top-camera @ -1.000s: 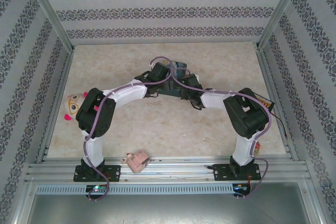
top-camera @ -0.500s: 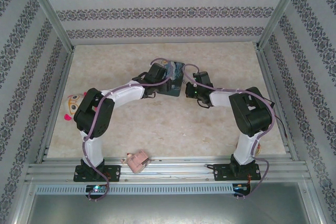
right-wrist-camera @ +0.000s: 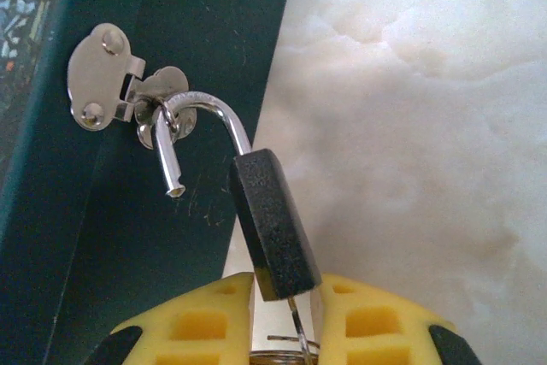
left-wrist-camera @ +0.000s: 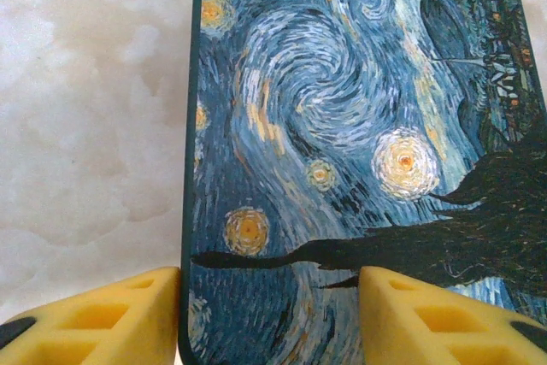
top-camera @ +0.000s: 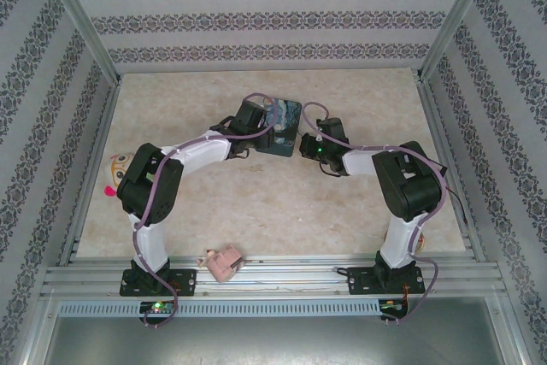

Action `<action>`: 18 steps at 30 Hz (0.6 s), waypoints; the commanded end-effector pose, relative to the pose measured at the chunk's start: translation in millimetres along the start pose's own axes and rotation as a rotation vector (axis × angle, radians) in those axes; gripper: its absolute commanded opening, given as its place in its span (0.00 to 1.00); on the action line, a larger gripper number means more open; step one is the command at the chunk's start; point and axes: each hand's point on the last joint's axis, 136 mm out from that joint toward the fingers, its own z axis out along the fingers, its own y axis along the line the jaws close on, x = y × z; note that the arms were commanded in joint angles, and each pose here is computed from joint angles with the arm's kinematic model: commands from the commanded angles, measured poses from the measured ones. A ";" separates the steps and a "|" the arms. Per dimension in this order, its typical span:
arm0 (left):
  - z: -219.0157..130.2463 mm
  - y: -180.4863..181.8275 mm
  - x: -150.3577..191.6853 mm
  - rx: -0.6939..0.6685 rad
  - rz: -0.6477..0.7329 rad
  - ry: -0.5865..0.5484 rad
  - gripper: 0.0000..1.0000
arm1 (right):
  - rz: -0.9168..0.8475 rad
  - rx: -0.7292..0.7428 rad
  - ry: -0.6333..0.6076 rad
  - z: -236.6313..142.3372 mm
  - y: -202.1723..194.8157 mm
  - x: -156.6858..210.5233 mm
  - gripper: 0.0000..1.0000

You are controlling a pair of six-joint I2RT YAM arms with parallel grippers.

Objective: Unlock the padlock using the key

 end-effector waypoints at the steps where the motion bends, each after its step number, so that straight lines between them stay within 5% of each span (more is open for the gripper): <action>1: 9.5 16.1 53.4 -0.025 0.046 0.173 0.53 | 0.042 -0.058 -0.089 -0.2 11.0 -21.8 0.00; 15: 10.8 13.5 58.2 -0.004 0.036 0.188 0.51 | 0.089 -0.067 -0.162 15.4 21.9 -39.6 0.00; 18: 8.4 20.2 54.6 -0.022 0.036 0.181 0.50 | 0.069 -0.027 -0.132 6.3 13.9 -32.0 0.14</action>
